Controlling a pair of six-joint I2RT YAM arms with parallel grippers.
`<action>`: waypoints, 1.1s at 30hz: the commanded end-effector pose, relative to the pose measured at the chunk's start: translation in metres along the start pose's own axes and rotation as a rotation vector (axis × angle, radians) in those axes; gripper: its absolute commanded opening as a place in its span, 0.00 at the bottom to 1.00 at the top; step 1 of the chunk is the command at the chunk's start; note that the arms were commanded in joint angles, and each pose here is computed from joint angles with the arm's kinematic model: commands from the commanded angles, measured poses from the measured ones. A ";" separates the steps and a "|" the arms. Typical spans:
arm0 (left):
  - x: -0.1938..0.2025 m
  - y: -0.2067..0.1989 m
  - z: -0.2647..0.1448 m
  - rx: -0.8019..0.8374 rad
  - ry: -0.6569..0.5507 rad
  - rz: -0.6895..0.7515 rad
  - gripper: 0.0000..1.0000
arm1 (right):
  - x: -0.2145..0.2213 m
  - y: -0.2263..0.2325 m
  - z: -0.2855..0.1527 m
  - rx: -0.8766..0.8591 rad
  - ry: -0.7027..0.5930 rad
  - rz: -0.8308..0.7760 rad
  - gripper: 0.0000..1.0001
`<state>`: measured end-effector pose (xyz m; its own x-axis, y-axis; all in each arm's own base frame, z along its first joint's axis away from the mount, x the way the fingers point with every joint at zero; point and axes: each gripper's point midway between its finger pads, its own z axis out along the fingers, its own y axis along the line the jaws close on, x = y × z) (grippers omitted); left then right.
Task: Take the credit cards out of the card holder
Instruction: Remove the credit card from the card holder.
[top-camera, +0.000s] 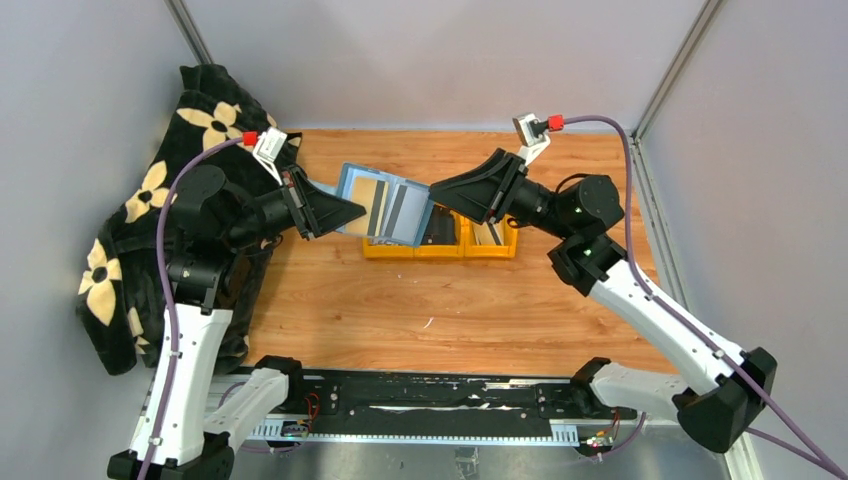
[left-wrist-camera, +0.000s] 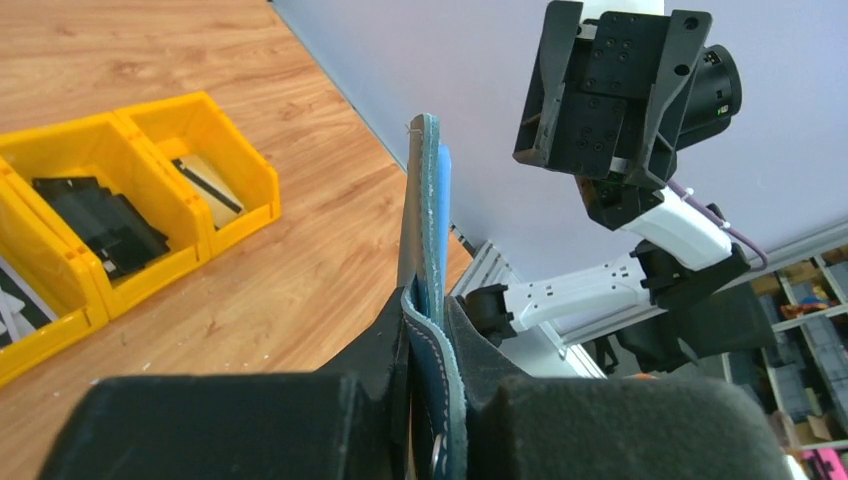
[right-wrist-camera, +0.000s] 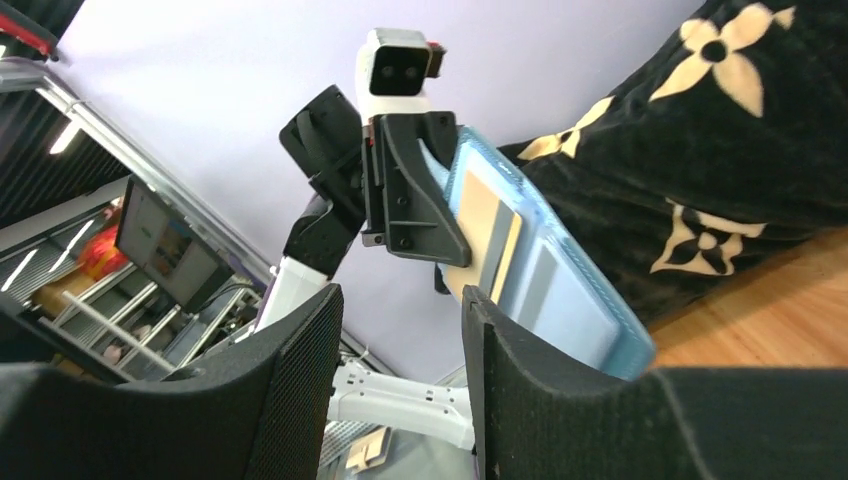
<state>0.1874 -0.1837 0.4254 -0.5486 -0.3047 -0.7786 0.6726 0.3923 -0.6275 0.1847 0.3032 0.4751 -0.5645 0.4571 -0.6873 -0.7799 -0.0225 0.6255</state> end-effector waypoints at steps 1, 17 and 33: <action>0.001 -0.003 0.001 0.024 0.005 -0.035 0.00 | 0.010 0.026 0.007 -0.162 0.076 0.037 0.51; 0.002 -0.041 -0.003 0.232 0.068 -0.088 0.00 | 0.069 0.007 0.030 -0.209 0.260 0.113 0.54; 0.008 -0.043 -0.006 0.251 0.082 -0.097 0.08 | 0.073 0.038 0.047 -0.334 0.264 0.097 0.32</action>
<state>0.1628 -0.1975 0.4477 -0.6476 -0.2887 -0.7052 0.6938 0.1592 -0.7023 0.1369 0.3789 0.4424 -0.6895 0.1651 -0.7052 -0.7171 -0.2924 0.6327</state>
